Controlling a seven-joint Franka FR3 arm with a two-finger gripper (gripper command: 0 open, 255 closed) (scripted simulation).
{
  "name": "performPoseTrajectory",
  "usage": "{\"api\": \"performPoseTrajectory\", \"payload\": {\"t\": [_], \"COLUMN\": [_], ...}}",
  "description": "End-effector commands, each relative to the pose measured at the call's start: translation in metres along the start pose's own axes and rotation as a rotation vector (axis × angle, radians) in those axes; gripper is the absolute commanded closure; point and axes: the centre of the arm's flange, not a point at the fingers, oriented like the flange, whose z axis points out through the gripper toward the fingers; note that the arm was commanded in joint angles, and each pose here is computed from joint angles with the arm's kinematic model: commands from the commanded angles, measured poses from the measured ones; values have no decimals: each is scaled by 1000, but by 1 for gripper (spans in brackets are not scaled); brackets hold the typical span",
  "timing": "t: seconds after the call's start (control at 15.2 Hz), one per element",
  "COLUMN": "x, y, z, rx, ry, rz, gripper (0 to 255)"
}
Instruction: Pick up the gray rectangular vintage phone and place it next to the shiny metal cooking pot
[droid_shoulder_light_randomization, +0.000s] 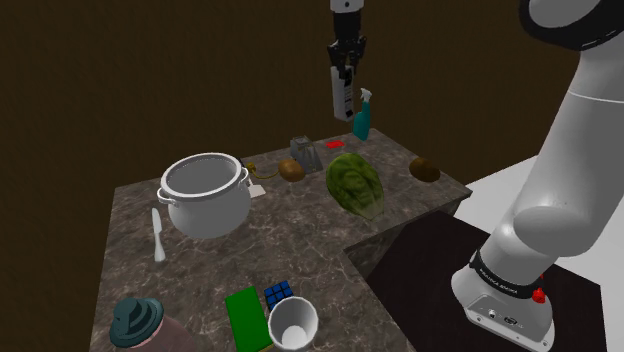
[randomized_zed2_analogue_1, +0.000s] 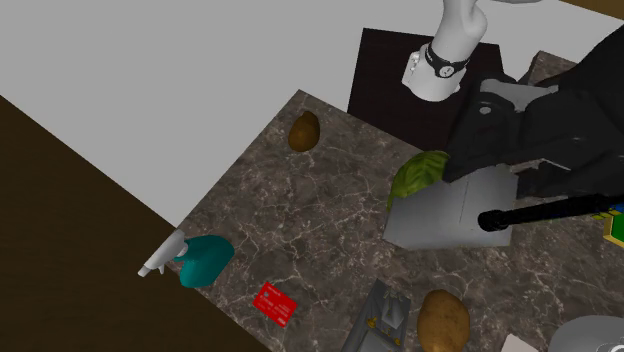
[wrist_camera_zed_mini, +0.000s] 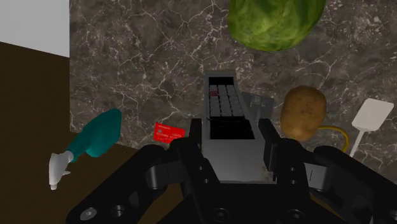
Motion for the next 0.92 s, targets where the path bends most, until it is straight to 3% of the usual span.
{"api": "performPoseTrajectory", "payload": {"t": [0.0, 0.86], "x": [-5, -34], "y": [-28, -196], "z": [-2, -21], "rx": [0, 0], "ry": [0, 0], "rz": [1, 1], "gripper": [255, 255]}}
